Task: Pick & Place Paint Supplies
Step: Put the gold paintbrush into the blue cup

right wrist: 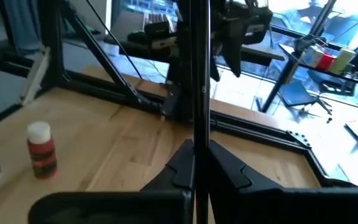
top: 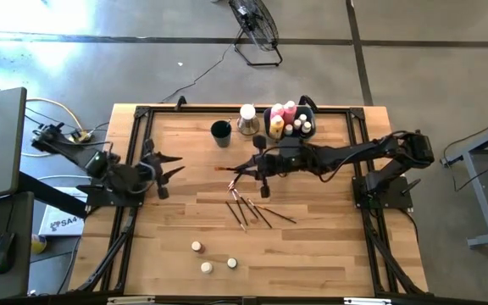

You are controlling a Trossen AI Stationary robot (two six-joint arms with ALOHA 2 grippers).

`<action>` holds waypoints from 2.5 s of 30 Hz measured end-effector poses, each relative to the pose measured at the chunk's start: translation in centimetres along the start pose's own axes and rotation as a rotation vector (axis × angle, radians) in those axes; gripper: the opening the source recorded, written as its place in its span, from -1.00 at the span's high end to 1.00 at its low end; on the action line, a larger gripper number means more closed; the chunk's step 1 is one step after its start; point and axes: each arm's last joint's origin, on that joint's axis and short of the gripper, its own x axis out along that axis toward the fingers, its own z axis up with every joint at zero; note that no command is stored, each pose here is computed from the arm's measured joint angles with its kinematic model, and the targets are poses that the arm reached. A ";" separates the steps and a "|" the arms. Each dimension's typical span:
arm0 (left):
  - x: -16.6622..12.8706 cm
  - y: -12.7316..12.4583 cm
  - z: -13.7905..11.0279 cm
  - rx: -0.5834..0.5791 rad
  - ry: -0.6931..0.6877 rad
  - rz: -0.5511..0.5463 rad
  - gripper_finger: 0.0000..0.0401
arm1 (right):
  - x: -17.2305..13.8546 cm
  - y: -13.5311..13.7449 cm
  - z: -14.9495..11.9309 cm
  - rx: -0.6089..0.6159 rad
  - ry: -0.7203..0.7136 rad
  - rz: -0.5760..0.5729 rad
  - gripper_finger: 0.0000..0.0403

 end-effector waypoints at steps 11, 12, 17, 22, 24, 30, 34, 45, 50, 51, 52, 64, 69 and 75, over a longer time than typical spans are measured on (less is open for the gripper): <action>-1.2 -0.9 -2.8 -0.002 -0.557 -0.193 0.39 | 3.0 0.5 -1.6 0.044 -0.196 0.084 0.93; -1.1 -1.0 -3.2 -0.018 -0.586 -0.189 0.39 | 3.3 0.5 -2.0 0.058 -0.196 0.085 0.93; -0.7 -1.2 -4.3 -0.141 -0.612 -0.143 0.39 | 4.4 0.7 -3.2 0.085 -0.245 0.079 0.93; -0.5 -1.4 -4.2 -0.208 -0.611 -0.175 0.39 | 5.1 0.9 -4.3 0.106 -0.234 0.036 0.93; -0.4 -1.6 -4.2 -0.229 -0.604 -0.179 0.39 | 5.2 0.9 -4.3 0.110 -0.230 0.025 0.93; 0.2 -2.5 -4.4 -0.242 -0.553 -0.201 0.39 | 5.3 1.5 -4.3 0.117 -0.217 -0.005 0.93; 0.8 -3.4 -4.7 -0.236 -0.508 -0.217 0.39 | 5.4 2.1 -4.4 0.118 -0.195 0.020 0.93; 2.2 -5.3 -3.7 -0.252 -0.593 -0.204 0.39 | 5.5 3.0 -4.5 0.111 -0.159 0.002 0.93; 4.1 -5.6 -3.5 -0.211 -0.578 -0.190 0.39 | 5.5 2.9 -4.5 0.116 -0.158 0.003 0.93; 4.6 -5.6 -3.3 -0.208 -0.575 -0.190 0.39 | 5.5 3.0 -4.5 0.117 -0.155 0.003 0.93; 5.1 -5.7 -3.0 -0.203 -0.574 -0.191 0.39 | 5.5 3.0 -4.5 0.117 -0.151 0.003 0.93; 8.2 -5.4 -0.7 -0.180 -0.589 -0.207 0.39 | 5.6 3.2 -5.3 0.128 -0.062 -0.034 0.93; 8.5 -5.3 -0.8 -0.199 -0.596 -0.280 0.39 | 5.6 3.2 -5.3 0.125 -0.059 -0.033 0.93; 8.9 -4.9 -0.8 -0.234 -0.606 -0.316 0.39 | 5.6 3.1 -5.4 0.125 -0.050 -0.057 0.93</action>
